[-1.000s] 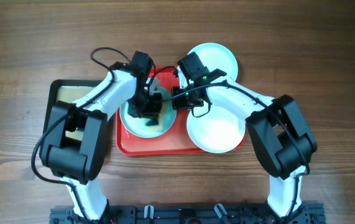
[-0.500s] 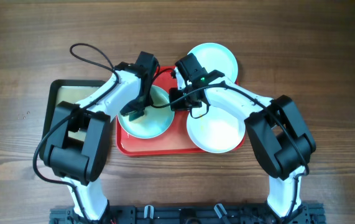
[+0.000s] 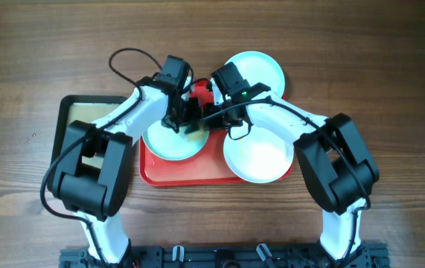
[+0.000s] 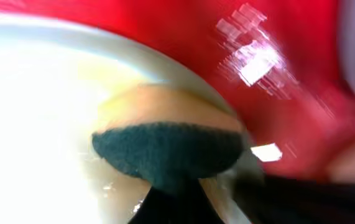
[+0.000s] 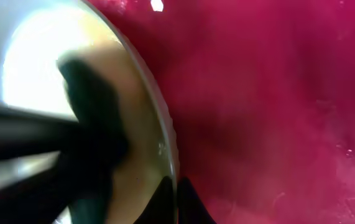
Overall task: Clean dirty plates on tray and stack at the side
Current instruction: 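Scrub the light-blue plate with the sponge while the right gripper holds its rim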
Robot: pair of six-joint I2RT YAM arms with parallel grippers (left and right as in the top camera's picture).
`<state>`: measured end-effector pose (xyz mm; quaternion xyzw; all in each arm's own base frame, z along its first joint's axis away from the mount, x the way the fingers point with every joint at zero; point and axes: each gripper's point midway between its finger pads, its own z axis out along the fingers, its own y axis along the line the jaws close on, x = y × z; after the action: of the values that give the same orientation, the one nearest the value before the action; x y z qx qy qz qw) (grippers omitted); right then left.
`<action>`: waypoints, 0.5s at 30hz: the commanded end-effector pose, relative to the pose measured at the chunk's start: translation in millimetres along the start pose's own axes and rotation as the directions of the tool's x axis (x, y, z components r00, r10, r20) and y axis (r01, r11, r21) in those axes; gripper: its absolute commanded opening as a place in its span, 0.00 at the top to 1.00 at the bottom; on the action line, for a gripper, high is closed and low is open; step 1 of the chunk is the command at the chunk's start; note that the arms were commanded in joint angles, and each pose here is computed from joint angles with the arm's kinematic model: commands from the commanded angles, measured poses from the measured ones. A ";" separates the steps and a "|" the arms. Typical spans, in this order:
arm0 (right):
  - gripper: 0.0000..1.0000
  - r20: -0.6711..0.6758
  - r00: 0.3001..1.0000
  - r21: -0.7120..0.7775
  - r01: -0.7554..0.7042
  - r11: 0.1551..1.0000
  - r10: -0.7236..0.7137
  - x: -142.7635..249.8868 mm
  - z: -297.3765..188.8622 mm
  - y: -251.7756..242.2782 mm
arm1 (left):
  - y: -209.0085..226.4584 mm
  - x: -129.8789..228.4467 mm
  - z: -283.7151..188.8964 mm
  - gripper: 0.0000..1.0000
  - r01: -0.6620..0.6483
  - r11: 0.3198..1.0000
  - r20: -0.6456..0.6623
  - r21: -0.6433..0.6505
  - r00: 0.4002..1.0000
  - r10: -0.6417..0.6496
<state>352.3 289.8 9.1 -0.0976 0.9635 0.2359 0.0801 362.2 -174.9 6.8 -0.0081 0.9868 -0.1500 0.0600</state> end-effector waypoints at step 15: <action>0.96 -0.028 1.000 -0.002 -0.002 1.000 0.002 6.2 5.6 -0.7 | -25.0 54.2 -2.2 0.96 0.027 0.979 -0.252 0.203 0.967 0.026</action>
<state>348.9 290.7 9.1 -0.0991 0.9630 0.2398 0.0728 303.8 -162.8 8.7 -0.0509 0.9851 -0.1470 -0.0739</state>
